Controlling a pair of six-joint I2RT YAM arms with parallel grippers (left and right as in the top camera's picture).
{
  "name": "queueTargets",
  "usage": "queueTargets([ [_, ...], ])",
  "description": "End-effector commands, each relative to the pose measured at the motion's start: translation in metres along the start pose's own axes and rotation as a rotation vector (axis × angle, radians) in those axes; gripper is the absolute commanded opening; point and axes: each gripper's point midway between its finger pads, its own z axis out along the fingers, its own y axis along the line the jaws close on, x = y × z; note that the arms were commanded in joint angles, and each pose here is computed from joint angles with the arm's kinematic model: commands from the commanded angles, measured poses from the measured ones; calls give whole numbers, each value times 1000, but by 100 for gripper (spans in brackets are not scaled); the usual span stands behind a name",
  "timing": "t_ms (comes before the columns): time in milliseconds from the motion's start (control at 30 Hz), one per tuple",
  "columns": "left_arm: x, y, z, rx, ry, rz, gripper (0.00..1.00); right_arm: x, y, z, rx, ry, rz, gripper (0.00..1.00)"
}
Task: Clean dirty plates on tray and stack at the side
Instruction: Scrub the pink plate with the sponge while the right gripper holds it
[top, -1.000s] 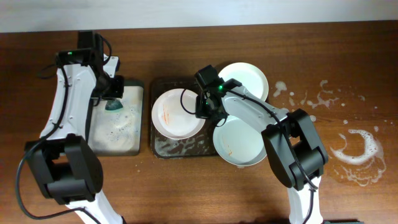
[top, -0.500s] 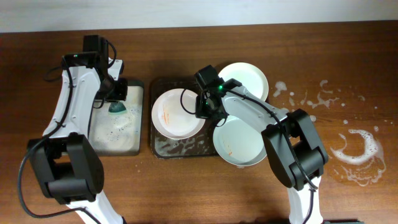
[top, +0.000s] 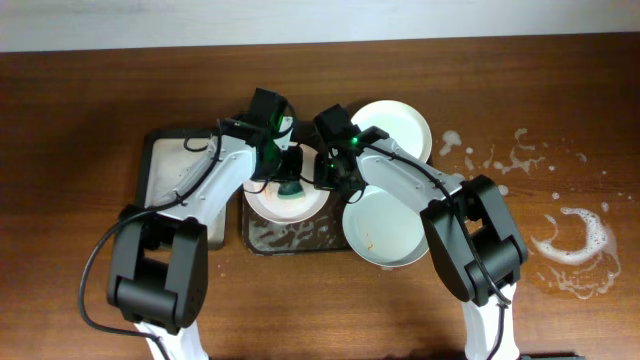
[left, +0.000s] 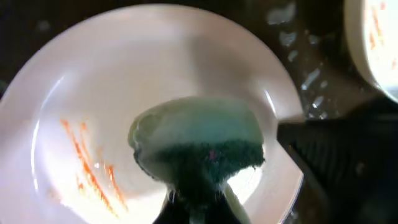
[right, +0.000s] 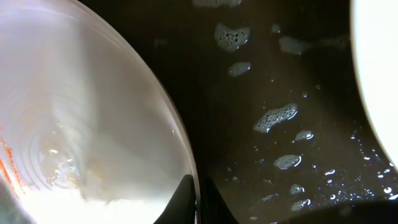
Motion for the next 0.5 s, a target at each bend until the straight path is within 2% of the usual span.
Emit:
queueTargets([
  [0,6,32,20,-136,-21,-38,1,2,-4,7,20,7,-5,4],
  [100,9,57,29,-256,-49,-37,1,2,-4,7,19,7,-5,4],
  [233,15,67,59,-276,-39,18,1,3,-5,7,22,10,-4,4],
  [467,6,130,24,-701,-54,148,1,4,-4,7,15,19,-4,4],
])
